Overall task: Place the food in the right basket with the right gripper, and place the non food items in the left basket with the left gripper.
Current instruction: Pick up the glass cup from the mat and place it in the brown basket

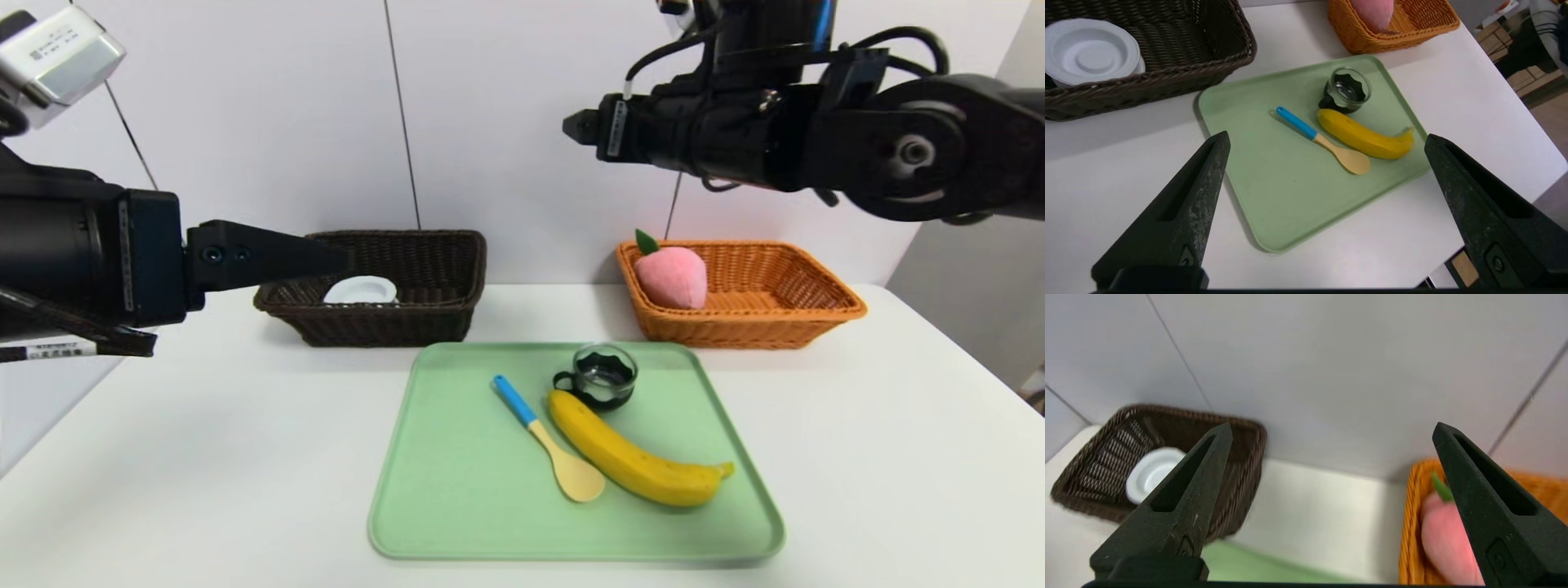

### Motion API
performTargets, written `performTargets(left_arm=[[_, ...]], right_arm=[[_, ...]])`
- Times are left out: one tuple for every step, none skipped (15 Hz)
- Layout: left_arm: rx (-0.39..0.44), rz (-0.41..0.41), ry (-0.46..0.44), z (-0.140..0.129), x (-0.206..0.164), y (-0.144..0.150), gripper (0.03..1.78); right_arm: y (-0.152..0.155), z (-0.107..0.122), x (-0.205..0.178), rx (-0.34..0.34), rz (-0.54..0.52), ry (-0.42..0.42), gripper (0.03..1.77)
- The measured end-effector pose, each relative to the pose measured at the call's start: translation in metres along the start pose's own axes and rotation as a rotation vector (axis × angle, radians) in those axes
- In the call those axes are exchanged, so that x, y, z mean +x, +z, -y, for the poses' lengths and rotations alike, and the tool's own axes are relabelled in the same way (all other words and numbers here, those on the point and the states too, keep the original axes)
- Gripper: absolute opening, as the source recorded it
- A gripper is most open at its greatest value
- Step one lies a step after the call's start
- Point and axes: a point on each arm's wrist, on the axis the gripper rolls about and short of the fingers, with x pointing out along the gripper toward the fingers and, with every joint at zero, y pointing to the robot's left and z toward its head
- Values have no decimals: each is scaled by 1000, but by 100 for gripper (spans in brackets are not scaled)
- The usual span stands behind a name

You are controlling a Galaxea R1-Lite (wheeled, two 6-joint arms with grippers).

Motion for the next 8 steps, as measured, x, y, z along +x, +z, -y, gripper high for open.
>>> performTargets(left_arm=[[-15,-33,-16,6,-5,5,169],[-33,-76,-35,13,-9,9,169],[-49,-124,-49,19,-10,12,169],[-62,-180,-58,25,-8,14,169],[-66,-223,-62,28,-6,13,169],[-61,-260,-75,33,0,13,169],[-53,-271,-86,36,5,13,169],[-45,-279,-94,38,10,13,169]], right_arm=[[4,5,-8,28,-17,-12,169],[8,11,-17,49,-29,-26,169],[11,16,-27,63,-65,-45,169],[12,21,-37,93,-111,-64,169],[13,26,-47,141,-161,-88,169],[14,34,-59,195,-216,-120,169],[13,42,-69,240,-276,-155,169],[12,51,-81,287,-339,-181,169]])
